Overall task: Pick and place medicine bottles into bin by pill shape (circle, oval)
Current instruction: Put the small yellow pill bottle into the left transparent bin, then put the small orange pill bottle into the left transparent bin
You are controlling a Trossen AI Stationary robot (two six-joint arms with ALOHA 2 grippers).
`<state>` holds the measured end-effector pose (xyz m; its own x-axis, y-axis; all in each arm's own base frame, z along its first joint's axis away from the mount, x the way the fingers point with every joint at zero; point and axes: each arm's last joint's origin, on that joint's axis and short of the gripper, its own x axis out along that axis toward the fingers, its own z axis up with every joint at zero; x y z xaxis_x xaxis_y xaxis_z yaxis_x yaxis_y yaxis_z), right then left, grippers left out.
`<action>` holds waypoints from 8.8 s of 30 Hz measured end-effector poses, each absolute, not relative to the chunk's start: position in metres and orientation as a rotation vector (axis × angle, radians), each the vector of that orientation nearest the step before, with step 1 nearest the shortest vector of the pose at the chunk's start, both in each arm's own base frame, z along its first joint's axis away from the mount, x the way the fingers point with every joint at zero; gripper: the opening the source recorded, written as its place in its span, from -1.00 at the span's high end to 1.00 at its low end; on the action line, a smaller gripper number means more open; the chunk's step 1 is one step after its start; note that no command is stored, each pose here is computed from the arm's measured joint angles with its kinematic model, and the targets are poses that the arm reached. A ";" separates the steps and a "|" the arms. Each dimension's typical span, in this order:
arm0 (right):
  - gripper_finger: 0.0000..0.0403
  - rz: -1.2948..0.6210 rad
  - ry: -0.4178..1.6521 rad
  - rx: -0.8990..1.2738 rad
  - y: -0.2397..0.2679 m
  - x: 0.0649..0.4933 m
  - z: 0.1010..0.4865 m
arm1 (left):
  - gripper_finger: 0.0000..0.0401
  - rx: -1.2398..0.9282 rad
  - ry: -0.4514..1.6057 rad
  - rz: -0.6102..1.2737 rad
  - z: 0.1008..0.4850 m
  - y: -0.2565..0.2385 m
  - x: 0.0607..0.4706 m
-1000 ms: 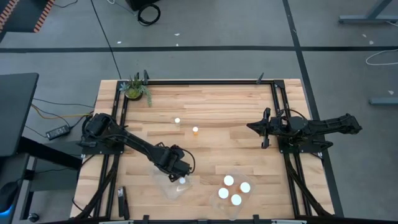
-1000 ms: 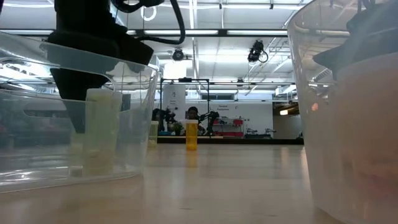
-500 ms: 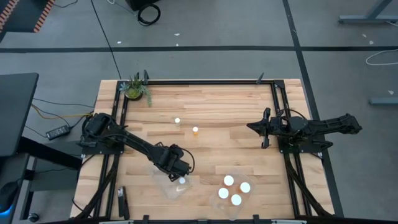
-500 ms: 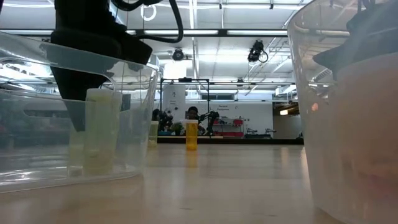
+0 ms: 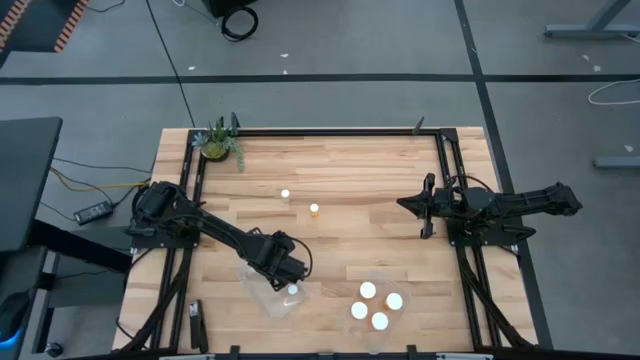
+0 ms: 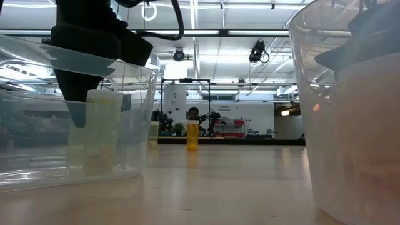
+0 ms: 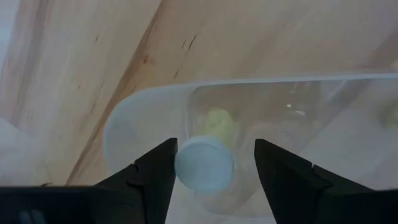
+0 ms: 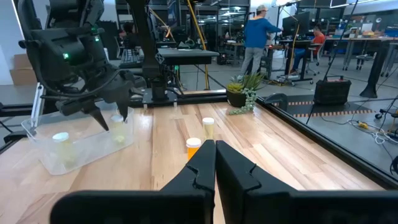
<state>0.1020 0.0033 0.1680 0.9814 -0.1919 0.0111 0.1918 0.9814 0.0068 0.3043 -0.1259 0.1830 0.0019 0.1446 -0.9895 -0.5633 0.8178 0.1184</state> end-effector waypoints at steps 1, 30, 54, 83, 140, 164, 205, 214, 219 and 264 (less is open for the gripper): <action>0.90 -0.193 -0.012 0.006 0.003 0.102 0.168 | -0.12 -0.353 1.473 0.572 0.185 -0.126 0.305; 0.90 -0.193 -0.012 0.006 0.003 0.102 0.168 | 0.01 -0.278 1.373 0.546 0.226 -0.092 0.336; 0.90 -0.194 -0.012 0.006 0.003 0.102 0.168 | 0.14 -0.190 1.462 0.484 0.220 0.014 0.347; 0.90 -0.193 -0.012 0.006 0.003 0.102 0.168 | -0.22 -0.460 1.469 0.457 0.172 0.093 0.323; 0.90 -0.193 -0.012 0.006 0.003 0.102 0.168 | 0.34 -0.529 1.300 0.146 0.238 -0.049 0.371; 0.90 -0.193 -0.011 0.006 0.003 0.102 0.168 | 0.38 -0.672 1.365 0.164 0.239 -0.128 0.353; 0.90 -0.193 -0.012 0.006 0.003 0.102 0.168 | 0.39 -0.706 1.286 0.449 0.248 -0.201 0.300; 0.90 -0.193 0.000 0.003 0.003 0.102 0.167 | 0.35 -0.636 1.320 0.492 0.218 -0.215 0.305; 0.90 -0.193 0.003 0.003 0.003 0.102 0.167 | 0.39 -0.616 1.341 0.511 0.205 -0.217 0.309; 0.90 -0.193 0.019 -0.001 0.003 0.102 0.165 | -0.14 -0.596 1.371 0.531 0.210 -0.214 0.303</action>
<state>0.1024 0.0034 0.1652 0.9812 -0.1922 -0.0188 0.1922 0.9814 -0.0028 0.3034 -0.2137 0.2097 0.1278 0.0051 -0.9918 -0.6645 0.7428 -0.0818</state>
